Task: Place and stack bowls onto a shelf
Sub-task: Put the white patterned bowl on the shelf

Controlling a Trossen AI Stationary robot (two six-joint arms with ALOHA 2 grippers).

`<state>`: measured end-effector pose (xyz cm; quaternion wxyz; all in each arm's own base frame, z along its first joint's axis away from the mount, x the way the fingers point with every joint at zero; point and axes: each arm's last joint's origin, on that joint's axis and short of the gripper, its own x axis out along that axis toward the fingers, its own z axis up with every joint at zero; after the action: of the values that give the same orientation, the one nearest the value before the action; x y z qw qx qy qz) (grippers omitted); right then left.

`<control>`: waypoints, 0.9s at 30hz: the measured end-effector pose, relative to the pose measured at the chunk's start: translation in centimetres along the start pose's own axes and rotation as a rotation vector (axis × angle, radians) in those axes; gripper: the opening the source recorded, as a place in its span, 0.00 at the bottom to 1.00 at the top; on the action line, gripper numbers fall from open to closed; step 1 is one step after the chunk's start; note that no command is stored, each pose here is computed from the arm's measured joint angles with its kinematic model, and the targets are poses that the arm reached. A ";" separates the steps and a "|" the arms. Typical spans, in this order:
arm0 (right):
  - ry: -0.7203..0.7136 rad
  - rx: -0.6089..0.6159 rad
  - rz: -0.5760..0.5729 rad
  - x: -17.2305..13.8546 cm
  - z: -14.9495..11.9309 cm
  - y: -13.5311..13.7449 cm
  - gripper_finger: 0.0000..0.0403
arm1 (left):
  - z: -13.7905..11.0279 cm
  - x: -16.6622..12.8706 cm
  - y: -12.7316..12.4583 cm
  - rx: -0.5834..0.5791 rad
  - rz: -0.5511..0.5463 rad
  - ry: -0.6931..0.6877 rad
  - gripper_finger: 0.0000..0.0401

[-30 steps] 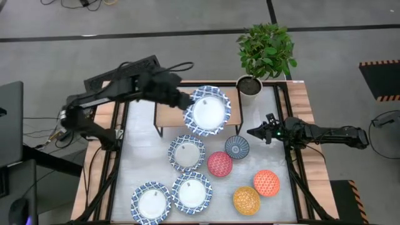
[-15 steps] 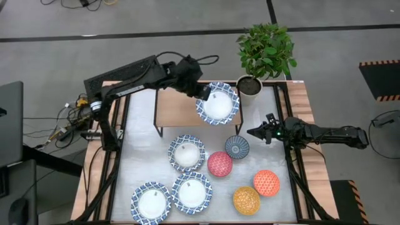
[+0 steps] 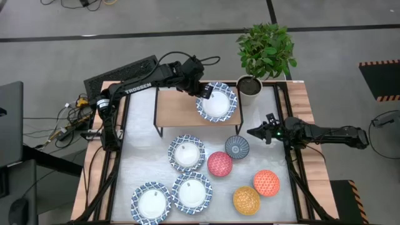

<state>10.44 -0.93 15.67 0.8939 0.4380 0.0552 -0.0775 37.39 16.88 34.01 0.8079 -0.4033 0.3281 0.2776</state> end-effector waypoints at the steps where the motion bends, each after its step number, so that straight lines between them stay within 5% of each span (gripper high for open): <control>1: 0.000 0.000 0.000 0.0 0.0 0.0 0.14 | 0.0 0.0 0.0 0.000 -0.007 0.008 0.00; 10: 0.000 -0.012 0.000 0.0 0.0 0.0 0.14 | -0.5 0.1 -0.3 0.059 0.037 -0.003 0.06; 27: 0.001 -0.015 0.001 0.0 0.0 0.0 0.14 | -0.1 0.0 0.1 0.145 0.061 -0.028 0.46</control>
<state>10.44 -0.92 15.67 0.8972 0.4314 0.0560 -0.0765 37.32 16.85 33.90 0.8307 -0.3293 0.3481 0.2833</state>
